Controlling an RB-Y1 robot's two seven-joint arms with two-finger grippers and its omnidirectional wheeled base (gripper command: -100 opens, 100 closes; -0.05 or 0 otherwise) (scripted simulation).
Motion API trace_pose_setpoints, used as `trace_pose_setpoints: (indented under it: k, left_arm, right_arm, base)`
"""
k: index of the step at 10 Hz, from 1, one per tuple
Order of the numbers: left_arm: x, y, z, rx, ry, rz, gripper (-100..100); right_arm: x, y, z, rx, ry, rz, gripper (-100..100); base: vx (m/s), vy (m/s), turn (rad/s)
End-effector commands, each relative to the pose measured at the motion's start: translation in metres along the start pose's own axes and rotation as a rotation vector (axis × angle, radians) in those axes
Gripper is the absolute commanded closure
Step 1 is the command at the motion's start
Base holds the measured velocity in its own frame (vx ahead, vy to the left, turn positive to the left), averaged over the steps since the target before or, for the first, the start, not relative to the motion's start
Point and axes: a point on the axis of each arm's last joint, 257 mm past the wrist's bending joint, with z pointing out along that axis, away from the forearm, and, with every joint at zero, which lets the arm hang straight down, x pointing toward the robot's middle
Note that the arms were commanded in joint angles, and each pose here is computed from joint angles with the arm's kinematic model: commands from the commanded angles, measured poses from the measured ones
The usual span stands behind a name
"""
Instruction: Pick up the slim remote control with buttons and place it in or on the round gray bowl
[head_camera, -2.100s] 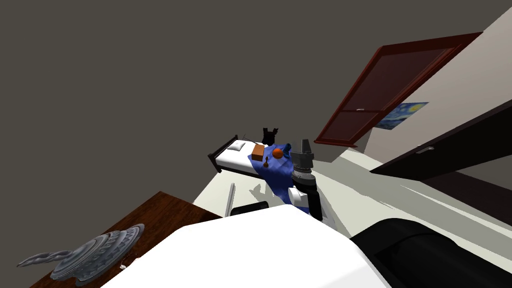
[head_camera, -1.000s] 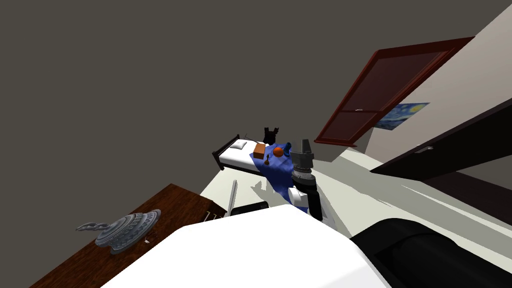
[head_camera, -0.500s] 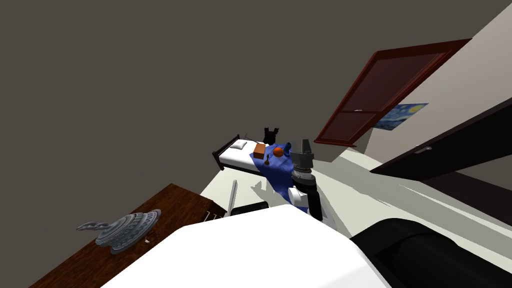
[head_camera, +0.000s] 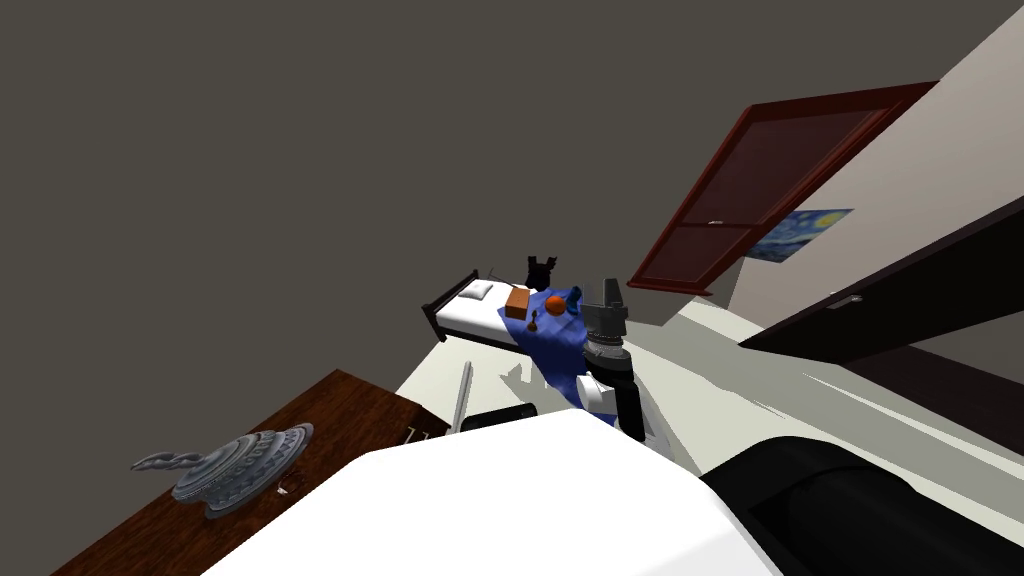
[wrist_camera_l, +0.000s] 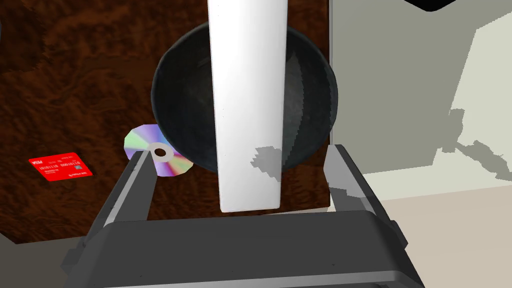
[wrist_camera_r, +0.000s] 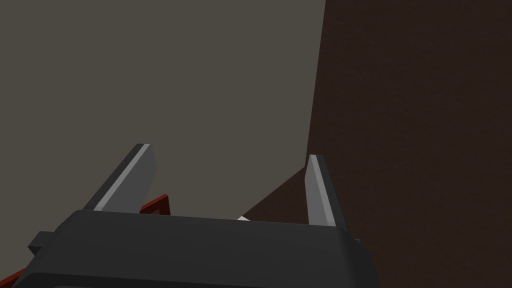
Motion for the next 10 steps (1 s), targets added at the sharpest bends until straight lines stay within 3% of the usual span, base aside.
trace_pose_setpoints:
  k: [1,2,4,5,6,10]
  left_arm:
    - [-0.005,-0.002,-0.011,0.0,-0.002,0.001,-100]
    - [-0.012,-0.006,-0.025,0.003,-0.007,0.004,-100]
    - [-0.017,-0.01,-0.04,0.007,-0.012,0.009,-100]
    - [-0.016,-0.01,-0.034,0.007,-0.01,0.006,-100]
    - [-0.016,-0.01,-0.035,0.005,-0.01,0.007,0]
    - [-0.016,-0.01,-0.035,0.005,-0.01,0.007,0]
  right_arm:
    - [0.0,0.0,0.0,0.0,0.0,0.0,0]
    - [0.0,0.0,0.0,0.0,0.0,0.0,0]
    - [0.0,0.0,0.0,0.0,0.0,0.0,0]
    - [0.0,0.0,0.0,0.0,0.0,0.0,0]
    - [0.0,0.0,0.0,0.0,0.0,0.0,0]
    - [0.0,0.0,0.0,0.0,0.0,0.0,0]
  base:
    - [0.039,-0.042,-0.003]
    - [0.043,-0.05,-0.005]
    - [0.043,-0.061,-0.001]
    - [0.014,-0.023,0.004]
    - [0.0,0.0,0.0]
    - [0.0,0.0,0.0]
